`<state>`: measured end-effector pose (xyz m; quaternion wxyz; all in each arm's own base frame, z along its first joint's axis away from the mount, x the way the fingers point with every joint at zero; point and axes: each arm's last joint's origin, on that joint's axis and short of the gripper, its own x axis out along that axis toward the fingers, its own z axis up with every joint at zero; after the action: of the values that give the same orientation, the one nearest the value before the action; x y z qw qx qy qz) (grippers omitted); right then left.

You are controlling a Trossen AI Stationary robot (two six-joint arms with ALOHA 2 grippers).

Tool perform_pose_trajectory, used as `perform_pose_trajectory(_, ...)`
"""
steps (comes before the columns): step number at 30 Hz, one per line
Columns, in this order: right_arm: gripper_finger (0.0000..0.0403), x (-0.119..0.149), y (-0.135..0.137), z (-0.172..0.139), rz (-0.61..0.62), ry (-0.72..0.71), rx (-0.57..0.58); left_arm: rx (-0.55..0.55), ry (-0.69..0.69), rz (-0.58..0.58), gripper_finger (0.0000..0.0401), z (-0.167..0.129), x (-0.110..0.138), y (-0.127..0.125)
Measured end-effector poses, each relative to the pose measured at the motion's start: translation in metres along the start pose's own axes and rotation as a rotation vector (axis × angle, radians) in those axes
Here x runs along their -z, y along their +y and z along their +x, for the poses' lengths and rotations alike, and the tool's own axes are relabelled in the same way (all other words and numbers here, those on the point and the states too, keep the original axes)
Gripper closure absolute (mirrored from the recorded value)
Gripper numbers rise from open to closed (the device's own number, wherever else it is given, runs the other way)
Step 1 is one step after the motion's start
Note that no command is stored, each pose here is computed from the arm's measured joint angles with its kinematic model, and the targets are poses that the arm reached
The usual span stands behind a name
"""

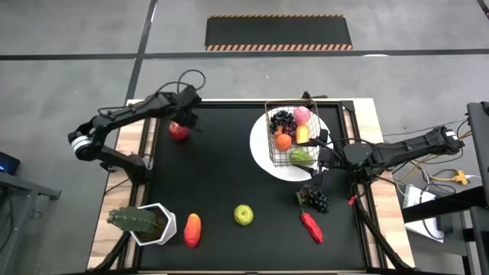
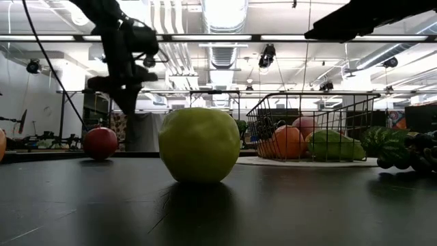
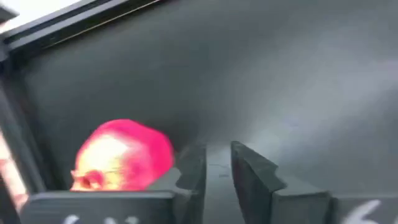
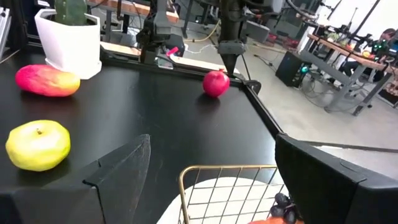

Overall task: Build produce basket
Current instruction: Put the red pomegranate into the wire basket

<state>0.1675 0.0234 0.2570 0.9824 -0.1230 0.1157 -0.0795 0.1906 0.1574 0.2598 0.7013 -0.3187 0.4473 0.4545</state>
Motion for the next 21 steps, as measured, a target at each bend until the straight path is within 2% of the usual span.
perform_pose_trajectory(4, 0.0076, 0.000, 0.000, 0.000, -0.001, 0.001, 0.000, -0.036, 0.013, -0.045, 0.0291, 0.006, -0.002, 0.014)
perform_pose_trajectory(6, 0.0077, 0.001, 0.000, 0.000, -0.004, 0.007, -0.001, -0.055, 0.006, -0.026, 0.0263, 0.006, -0.003, 0.016)
perform_pose_trajectory(9, 0.0076, 0.002, 0.000, 0.000, -0.008, 0.016, -0.003, -0.215, -0.014, -0.012, 0.0226, 0.006, -0.002, 0.024)
perform_pose_trajectory(11, 0.0076, 0.002, 0.000, 0.000, -0.009, 0.018, -0.003, -0.335, -0.011, -0.050, 0.0208, 0.005, 0.001, 0.033)
perform_pose_trajectory(12, 0.0076, 0.002, 0.000, 0.000, -0.009, 0.018, -0.003, -0.359, 0.001, -0.062, 0.0202, 0.005, 0.002, 0.036)
perform_pose_trajectory(16, 0.0076, 0.002, 0.000, 0.000, -0.010, 0.018, -0.003, -0.307, 0.051, -0.077, 0.0194, 0.007, 0.004, 0.039)
perform_pose_trajectory(21, 0.0076, 0.002, 0.000, 0.000, -0.012, 0.019, -0.004, -0.299, 0.060, -0.082, 0.0193, 0.012, 0.004, 0.040)
